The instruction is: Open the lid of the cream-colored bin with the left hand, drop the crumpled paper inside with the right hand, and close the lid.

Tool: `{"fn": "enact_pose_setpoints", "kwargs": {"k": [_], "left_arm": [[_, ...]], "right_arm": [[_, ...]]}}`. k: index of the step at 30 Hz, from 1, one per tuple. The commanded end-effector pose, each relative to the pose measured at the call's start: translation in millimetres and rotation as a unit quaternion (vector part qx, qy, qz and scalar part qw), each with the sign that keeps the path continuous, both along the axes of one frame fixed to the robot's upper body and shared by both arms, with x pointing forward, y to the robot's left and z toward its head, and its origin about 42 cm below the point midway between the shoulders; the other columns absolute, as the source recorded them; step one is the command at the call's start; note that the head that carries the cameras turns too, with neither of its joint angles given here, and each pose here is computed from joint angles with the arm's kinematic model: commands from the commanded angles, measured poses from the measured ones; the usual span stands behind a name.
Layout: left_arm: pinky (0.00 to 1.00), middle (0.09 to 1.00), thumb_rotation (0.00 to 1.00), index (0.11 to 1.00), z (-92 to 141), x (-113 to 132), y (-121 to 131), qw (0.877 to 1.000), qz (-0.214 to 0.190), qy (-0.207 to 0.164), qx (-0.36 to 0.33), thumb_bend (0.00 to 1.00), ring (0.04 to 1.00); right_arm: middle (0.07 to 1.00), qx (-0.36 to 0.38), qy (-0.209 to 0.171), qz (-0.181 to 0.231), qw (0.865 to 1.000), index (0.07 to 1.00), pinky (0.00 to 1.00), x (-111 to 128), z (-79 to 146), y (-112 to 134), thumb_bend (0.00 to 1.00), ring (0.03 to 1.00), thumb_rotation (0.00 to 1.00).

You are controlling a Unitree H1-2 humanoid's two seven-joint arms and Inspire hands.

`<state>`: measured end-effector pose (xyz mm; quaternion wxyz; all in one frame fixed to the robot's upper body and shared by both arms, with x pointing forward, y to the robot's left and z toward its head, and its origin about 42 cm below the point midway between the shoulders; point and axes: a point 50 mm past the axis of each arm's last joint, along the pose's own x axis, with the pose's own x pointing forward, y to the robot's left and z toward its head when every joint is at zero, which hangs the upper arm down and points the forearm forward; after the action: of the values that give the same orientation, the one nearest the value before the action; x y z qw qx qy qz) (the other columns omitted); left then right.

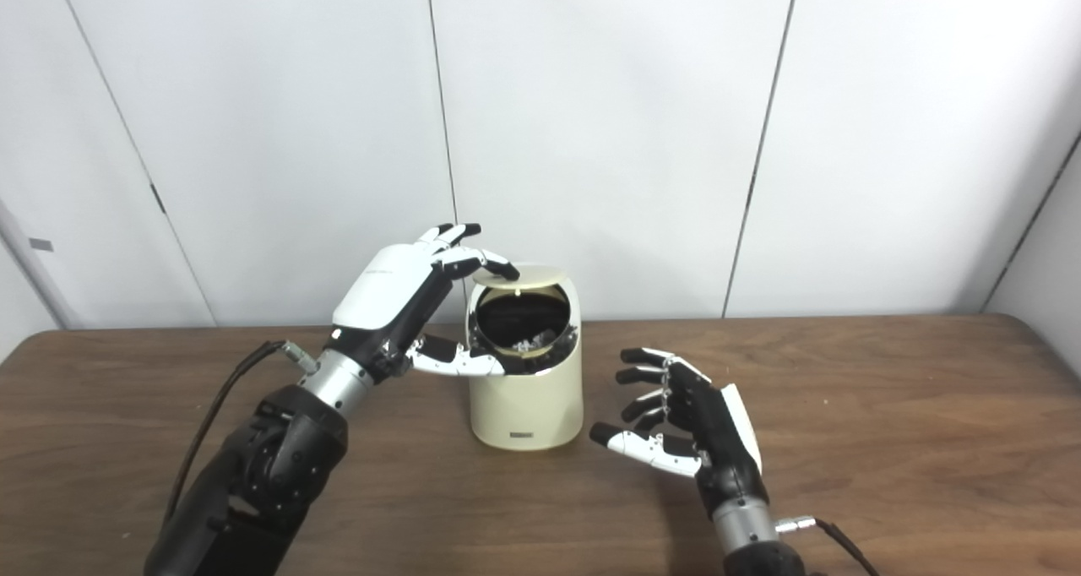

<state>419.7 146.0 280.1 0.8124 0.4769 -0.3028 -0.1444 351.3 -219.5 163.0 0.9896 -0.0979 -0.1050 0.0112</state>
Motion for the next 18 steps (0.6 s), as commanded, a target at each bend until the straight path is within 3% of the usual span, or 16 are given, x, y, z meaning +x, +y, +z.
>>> {"fn": "enact_pose_setpoints", "kwargs": {"k": [1,10,18], "left_arm": [[1.00,0.760,0.43,0.749,18.9,-3.3,0.7,0.999,-0.010,-0.037,-0.004,0.90,0.955],[1.00,0.748,0.42,0.733,8.6,-10.3,0.4,0.999,-0.020,-0.028,-0.003,0.91,0.949],[0.97,0.748,0.35,0.724,1.3,-14.8,0.5,0.999,-0.027,-0.021,-0.002,0.89,0.936]], "right_arm": [[0.655,0.004,-0.045,0.010,0.999,0.692,0.40,6.6,24.6,6.0,0.77,0.496,0.23],[0.659,0.004,-0.042,0.014,0.999,0.694,0.38,7.0,24.8,8.4,0.76,0.479,0.21],[0.654,0.010,-0.038,0.011,0.999,0.691,0.39,6.7,26.2,10.0,0.76,0.484,0.20]]}}
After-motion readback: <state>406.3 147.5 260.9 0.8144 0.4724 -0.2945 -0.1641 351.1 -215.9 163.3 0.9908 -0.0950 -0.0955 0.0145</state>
